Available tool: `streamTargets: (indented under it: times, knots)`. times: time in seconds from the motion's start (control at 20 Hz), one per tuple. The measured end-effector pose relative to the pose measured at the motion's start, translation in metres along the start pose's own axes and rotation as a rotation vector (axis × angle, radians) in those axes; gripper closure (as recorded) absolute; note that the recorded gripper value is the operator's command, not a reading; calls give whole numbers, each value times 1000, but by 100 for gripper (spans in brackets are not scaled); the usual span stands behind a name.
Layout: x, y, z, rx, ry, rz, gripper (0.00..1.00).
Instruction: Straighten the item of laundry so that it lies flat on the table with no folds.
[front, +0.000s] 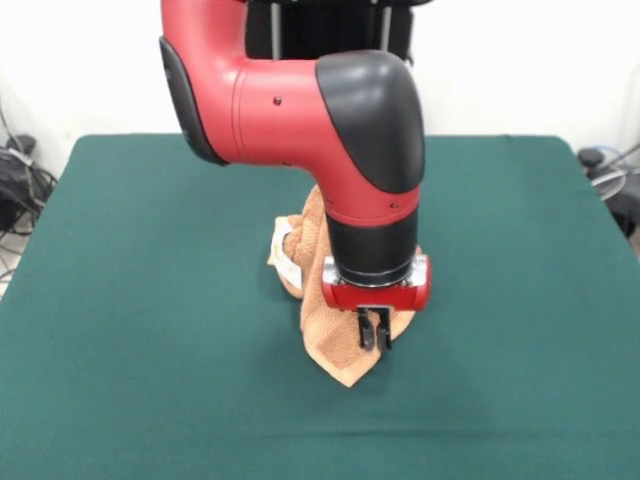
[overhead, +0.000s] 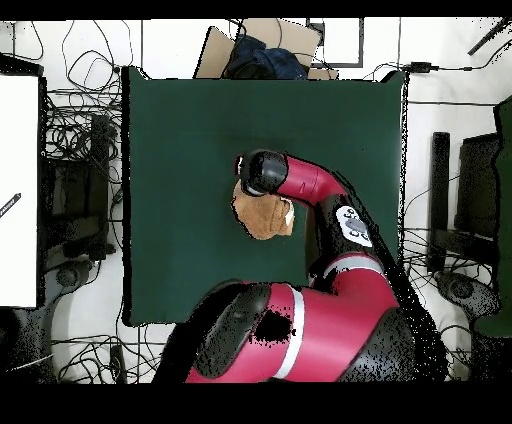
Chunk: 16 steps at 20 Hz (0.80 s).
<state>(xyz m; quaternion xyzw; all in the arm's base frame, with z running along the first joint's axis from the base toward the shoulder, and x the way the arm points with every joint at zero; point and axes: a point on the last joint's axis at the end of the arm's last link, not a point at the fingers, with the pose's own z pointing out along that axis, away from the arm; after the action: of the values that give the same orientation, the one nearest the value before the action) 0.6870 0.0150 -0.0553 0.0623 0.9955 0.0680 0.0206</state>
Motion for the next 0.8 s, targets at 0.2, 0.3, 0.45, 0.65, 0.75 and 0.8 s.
streamTargets:
  times: [0.2, 0.3, 0.45, 0.65, 0.75, 0.8]
  knots:
    - [0, -2, 0, -16, -4, 12, 100]
    - [0, -2, 0, -19, -4, 14, 100]
    - [0, -4, 0, -31, -3, 23, 100]
    - [4, 2, -7, -19, -6, 8, 100]
    - [8, 16, -20, -3, -8, -21, 100]
    - [9, 21, -25, 3, -10, -32, 100]
